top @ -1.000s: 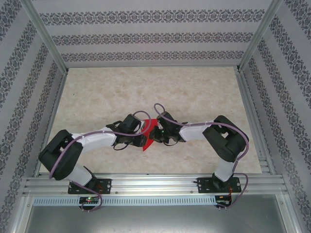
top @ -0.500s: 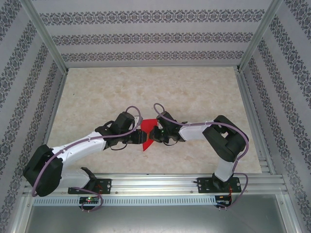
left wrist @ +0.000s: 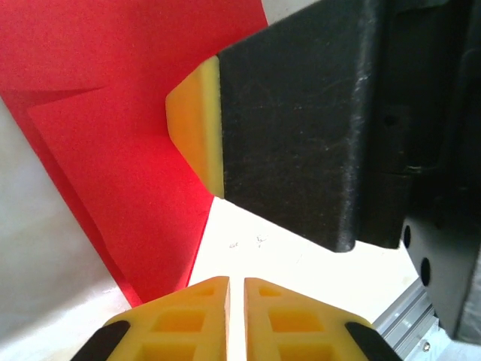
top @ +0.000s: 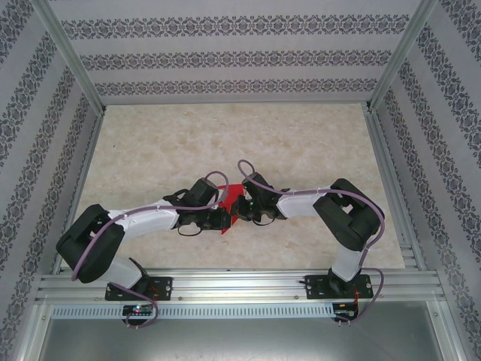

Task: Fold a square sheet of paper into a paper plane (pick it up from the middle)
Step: Third fold the triangle at the center of the table.

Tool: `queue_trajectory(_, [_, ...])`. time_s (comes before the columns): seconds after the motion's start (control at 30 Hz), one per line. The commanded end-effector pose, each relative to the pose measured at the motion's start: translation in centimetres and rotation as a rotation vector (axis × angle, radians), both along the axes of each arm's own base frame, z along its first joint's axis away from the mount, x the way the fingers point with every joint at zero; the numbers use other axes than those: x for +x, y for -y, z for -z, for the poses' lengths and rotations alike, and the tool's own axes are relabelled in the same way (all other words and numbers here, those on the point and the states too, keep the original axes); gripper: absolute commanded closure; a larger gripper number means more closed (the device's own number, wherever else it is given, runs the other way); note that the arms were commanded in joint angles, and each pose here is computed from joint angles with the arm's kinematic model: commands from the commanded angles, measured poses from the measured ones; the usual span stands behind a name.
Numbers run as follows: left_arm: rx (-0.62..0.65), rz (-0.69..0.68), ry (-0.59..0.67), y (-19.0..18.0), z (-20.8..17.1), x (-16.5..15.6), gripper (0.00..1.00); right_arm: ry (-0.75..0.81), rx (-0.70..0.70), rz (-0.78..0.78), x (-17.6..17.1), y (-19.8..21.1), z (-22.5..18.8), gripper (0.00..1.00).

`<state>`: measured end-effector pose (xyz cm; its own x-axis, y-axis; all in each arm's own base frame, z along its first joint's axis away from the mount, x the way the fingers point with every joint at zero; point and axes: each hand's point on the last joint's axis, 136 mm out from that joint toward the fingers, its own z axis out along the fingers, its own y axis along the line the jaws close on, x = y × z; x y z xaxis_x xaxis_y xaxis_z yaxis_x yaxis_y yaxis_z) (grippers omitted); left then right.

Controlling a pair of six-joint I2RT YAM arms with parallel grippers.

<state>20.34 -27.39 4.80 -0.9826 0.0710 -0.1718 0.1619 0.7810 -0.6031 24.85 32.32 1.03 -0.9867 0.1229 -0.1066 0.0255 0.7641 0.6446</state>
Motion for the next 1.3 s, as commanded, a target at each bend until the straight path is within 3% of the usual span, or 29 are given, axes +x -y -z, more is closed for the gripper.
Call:
queue_trajectory(0.0, [-0.028,0.048,0.010,1.3,-0.7,0.2,0.87,-0.100,-0.161,0.016,-2.3,2.9,4.6,0.89])
queue_trajectory(0.57, [0.057,0.042,-0.010,0.2,2.6,0.1,0.88,-0.114,-0.178,0.012,-2.5,3.1,5.1,0.89])
queue_trajectory(1.07, [-0.060,0.057,-0.030,1.5,2.1,-0.6,0.85,-0.119,-0.212,0.005,-2.9,3.8,5.7,0.89])
queue_trajectory(1.27, [-0.105,0.041,0.029,1.8,0.1,0.1,0.83,-0.127,-0.224,0.006,-3.0,4.2,6.1,0.89])
